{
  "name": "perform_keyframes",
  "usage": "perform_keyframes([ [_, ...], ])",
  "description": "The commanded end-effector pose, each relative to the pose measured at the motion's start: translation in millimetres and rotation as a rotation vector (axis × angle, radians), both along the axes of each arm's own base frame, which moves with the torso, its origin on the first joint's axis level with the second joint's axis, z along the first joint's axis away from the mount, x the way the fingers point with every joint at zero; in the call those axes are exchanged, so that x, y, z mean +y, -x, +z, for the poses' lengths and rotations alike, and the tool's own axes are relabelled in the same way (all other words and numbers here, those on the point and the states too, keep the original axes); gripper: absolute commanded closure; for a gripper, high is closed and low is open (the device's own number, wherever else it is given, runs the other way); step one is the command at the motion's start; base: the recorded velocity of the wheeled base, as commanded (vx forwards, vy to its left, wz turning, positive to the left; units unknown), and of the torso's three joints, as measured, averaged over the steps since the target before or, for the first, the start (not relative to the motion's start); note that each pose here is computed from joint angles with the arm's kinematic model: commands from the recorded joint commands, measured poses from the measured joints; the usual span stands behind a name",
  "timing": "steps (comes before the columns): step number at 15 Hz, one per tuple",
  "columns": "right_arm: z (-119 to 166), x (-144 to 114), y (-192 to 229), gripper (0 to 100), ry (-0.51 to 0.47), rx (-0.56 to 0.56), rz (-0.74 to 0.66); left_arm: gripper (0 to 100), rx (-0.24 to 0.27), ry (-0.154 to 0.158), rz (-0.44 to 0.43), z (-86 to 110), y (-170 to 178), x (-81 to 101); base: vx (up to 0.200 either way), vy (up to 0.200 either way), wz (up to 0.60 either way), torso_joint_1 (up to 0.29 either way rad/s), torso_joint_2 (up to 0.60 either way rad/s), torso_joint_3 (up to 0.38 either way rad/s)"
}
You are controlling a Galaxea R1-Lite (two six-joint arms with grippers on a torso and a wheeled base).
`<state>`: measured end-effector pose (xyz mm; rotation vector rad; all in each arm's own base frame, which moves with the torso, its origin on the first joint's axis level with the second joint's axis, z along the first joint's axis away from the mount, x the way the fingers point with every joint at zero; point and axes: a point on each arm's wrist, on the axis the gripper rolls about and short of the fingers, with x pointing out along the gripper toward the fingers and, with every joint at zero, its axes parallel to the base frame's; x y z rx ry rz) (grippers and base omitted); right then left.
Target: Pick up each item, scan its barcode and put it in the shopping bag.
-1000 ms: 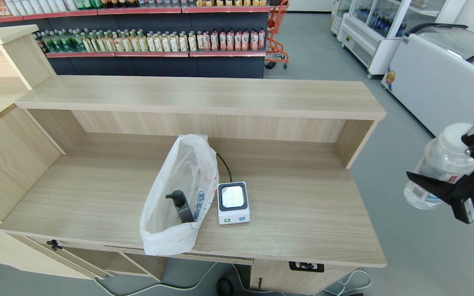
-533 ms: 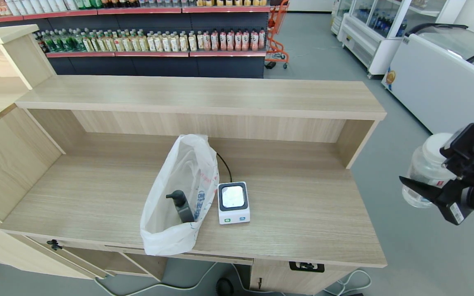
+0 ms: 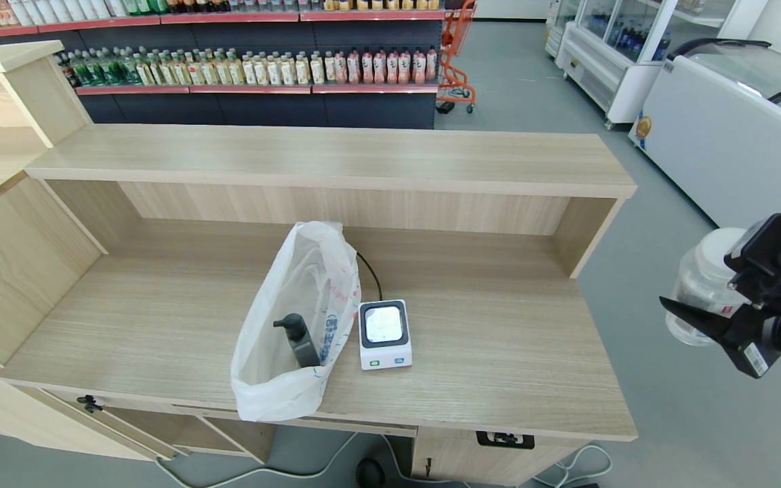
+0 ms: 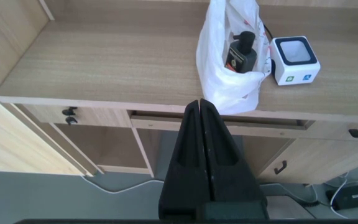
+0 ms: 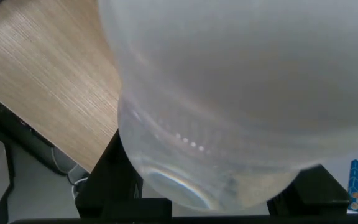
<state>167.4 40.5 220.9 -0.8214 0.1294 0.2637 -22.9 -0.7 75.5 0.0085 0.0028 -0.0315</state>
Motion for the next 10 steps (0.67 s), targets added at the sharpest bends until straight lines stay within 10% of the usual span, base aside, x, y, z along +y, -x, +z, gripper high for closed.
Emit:
perform_keyframes([
  [1,0.6,-0.1,0.8,100,-0.001,-0.004,0.0,100,0.0,-0.001,-0.001,-0.1,0.0,0.0,0.0,0.2,0.0,0.002,0.0,0.002],
  [10,-8.5,7.5,-11.4,100,0.027,0.02,0.034,100,0.0,-0.001,-0.001,-0.1,0.0,0.0,0.0,0.2,0.0,0.002,0.0,0.003],
])
